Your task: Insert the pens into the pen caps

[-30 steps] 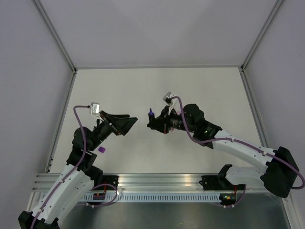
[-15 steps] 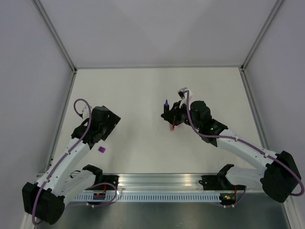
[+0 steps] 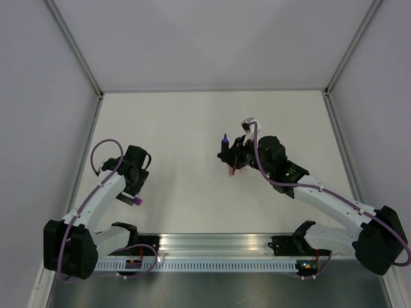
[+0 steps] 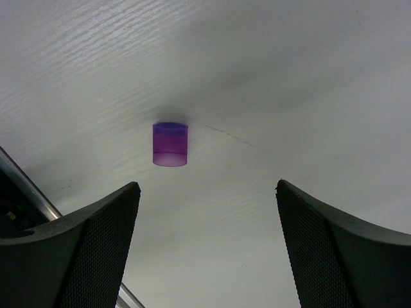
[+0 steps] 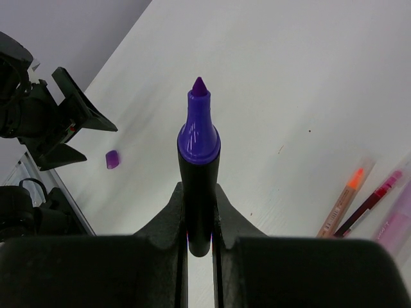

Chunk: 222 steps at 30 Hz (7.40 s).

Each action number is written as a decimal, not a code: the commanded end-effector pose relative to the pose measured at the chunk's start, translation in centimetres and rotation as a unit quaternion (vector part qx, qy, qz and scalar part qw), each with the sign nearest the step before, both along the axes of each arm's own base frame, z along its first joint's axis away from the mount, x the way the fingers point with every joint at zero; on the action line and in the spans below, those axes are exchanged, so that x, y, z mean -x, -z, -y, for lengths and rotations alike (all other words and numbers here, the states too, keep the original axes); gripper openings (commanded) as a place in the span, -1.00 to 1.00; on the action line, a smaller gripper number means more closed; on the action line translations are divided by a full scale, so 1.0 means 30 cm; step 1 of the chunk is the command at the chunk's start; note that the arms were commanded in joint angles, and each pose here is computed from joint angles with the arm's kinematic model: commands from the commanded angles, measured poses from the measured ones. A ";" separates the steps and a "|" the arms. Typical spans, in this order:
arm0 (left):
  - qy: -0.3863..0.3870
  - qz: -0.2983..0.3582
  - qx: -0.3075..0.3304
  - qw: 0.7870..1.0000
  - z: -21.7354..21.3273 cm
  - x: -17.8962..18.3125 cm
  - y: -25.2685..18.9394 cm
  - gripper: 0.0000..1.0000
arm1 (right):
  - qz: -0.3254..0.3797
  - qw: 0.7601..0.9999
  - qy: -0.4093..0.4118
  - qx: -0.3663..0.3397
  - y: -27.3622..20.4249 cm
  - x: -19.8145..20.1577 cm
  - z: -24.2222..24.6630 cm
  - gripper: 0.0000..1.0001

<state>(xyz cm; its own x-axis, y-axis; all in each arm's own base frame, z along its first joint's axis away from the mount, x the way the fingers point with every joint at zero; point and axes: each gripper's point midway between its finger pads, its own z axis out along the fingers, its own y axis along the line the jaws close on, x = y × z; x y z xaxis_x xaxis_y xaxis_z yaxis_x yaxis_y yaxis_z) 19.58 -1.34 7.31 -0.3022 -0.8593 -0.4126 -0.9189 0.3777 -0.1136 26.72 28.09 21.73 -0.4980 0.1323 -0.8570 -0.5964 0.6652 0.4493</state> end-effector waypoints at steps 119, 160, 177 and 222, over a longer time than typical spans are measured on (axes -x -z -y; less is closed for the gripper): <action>0.423 0.463 0.143 0.766 0.607 -0.310 -0.561 -0.95 | -0.041 0.973 -0.225 0.011 0.168 0.218 -0.355 -1.00; 0.483 0.433 0.190 0.737 0.718 -0.202 -0.439 -0.95 | -0.038 0.981 -0.188 0.041 0.199 0.170 -0.337 -0.99; 0.562 0.443 0.182 0.674 0.769 -0.110 -0.424 -0.95 | -0.027 0.988 -0.142 0.050 0.188 0.131 -0.299 -1.00; 0.660 0.524 0.173 0.510 0.802 0.066 -0.769 0.76 | 0.034 0.934 -0.343 -0.092 -0.111 0.410 -0.310 -0.99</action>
